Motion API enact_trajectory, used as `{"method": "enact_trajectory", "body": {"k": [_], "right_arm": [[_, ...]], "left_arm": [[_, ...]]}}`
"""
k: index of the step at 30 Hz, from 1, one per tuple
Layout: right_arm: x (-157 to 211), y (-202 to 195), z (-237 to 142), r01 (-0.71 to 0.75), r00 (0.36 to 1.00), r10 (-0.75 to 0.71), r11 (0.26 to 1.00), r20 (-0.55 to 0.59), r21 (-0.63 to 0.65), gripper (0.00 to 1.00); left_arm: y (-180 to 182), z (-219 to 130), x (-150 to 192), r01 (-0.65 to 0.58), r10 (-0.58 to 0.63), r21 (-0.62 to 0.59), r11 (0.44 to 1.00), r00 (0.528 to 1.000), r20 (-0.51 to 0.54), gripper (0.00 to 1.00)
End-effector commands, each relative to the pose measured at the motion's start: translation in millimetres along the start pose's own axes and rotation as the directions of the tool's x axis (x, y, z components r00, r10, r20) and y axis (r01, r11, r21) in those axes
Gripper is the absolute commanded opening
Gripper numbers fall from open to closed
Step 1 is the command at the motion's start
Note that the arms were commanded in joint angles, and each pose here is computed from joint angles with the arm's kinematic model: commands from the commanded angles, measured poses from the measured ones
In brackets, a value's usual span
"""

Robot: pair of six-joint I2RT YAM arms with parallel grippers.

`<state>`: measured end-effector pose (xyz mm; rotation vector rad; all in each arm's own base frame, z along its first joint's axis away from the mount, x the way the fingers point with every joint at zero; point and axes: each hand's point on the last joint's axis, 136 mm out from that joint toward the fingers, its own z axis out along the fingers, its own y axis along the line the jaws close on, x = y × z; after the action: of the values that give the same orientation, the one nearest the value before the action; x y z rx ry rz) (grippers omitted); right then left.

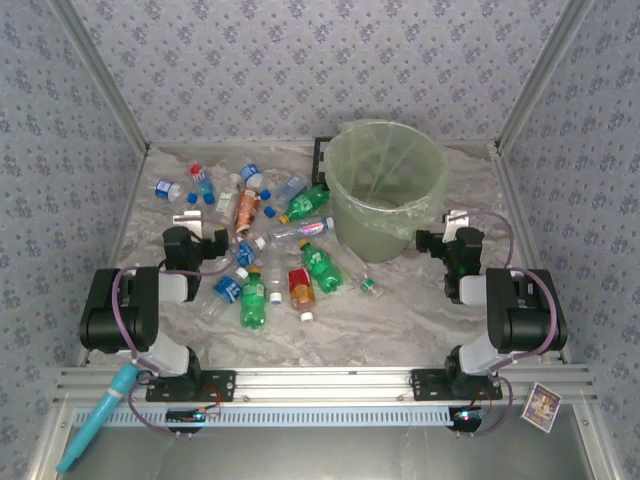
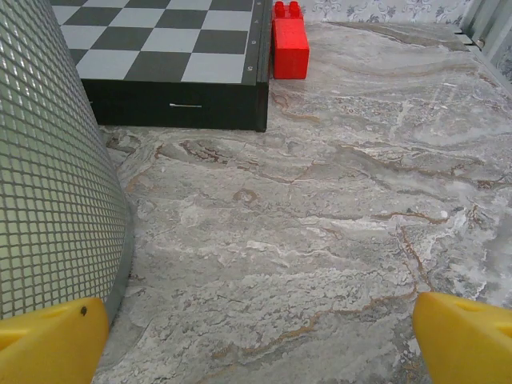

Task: Put the plastic bottles in the bin

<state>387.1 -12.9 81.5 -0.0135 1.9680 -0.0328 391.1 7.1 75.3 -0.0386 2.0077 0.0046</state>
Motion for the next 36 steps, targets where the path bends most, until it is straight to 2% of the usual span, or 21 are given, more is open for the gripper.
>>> {"method": "enact_trajectory", "body": {"k": [1, 27, 34, 36], "right_arm": [[-6.7, -0.6, 3.3, -0.011, 1.000, 0.010, 1.000, 0.014, 0.003, 0.99], [-5.5, 0.6, 3.6, -0.010, 1.000, 0.010, 1.000, 0.009, -0.001, 1.00], [-5.8, -0.2, 2.8, -0.022, 1.000, 0.022, 1.000, 0.013, -0.010, 1.00], [-7.2, -5.5, -2.0, -0.035, 0.999, 0.035, 0.999, 0.029, 0.021, 1.00]], "left_arm": [[-3.2, -0.3, -15.3, -0.012, 0.011, 0.023, 1.000, 0.999, 0.050, 1.00], [-1.6, 0.5, -14.6, -0.001, 0.000, 0.025, 1.000, 0.999, 0.044, 1.00], [4.0, 0.7, -15.9, 0.019, -0.019, 0.005, 1.000, 0.999, 0.044, 1.00], [9.1, -0.9, -22.7, 0.032, -0.031, -0.026, 0.999, 0.999, 0.026, 1.00]]}}
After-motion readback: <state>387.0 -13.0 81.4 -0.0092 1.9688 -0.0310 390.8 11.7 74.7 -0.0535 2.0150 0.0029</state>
